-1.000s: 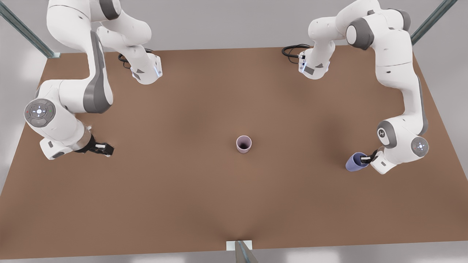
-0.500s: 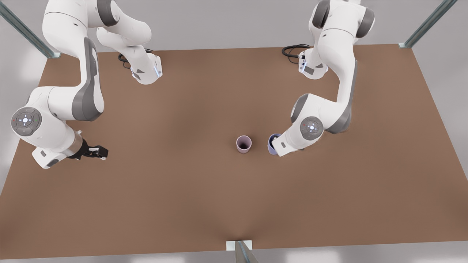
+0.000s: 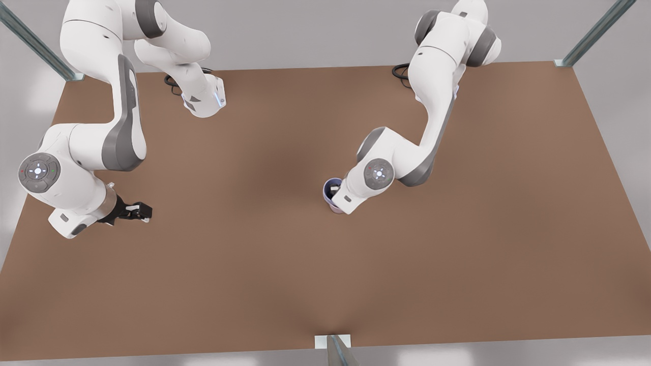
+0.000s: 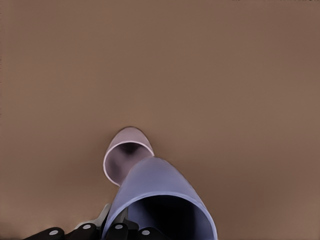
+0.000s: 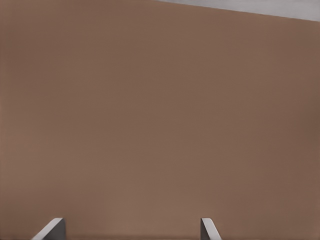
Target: Stack the cups, with the pink cup at the bottom and the purple cup at the top
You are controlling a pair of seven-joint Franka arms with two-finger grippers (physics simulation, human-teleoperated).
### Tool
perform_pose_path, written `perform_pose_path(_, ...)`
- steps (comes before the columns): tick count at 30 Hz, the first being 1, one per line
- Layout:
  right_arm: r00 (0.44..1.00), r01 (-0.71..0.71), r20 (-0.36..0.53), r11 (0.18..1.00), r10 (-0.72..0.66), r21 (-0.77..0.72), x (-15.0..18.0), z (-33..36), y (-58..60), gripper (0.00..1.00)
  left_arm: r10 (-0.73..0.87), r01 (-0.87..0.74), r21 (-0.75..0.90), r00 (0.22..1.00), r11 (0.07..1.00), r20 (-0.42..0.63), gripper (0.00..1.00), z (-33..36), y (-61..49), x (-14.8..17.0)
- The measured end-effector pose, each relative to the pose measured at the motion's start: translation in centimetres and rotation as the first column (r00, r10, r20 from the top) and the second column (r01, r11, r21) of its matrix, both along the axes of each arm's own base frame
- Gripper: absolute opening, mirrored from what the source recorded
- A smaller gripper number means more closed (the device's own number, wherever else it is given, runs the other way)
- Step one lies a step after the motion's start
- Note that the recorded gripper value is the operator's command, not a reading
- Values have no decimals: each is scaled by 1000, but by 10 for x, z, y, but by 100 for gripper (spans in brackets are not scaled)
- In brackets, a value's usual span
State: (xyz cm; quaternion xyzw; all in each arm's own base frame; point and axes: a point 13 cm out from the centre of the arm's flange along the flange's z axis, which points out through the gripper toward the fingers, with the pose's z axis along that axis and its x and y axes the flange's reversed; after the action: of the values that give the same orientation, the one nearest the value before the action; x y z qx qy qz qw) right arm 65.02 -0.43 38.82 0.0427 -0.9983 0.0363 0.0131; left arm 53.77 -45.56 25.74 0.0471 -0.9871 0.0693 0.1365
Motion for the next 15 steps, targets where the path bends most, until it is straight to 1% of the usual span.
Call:
perform_pose_path(6,1000,-20,-1,1000,20,0,3,-2,1,100,107,-107,68,994,992,-4,21,-14,13,-1)
perform_pose_path(13,999,-34,-2,999,34,0,4,-3,1,100,195,-196,121,981,973,18,21,-28,24,3)
perform_pose_path(15,999,-38,-2,999,38,0,4,-3,1,100,212,-212,127,977,969,13,21,-32,23,-1)
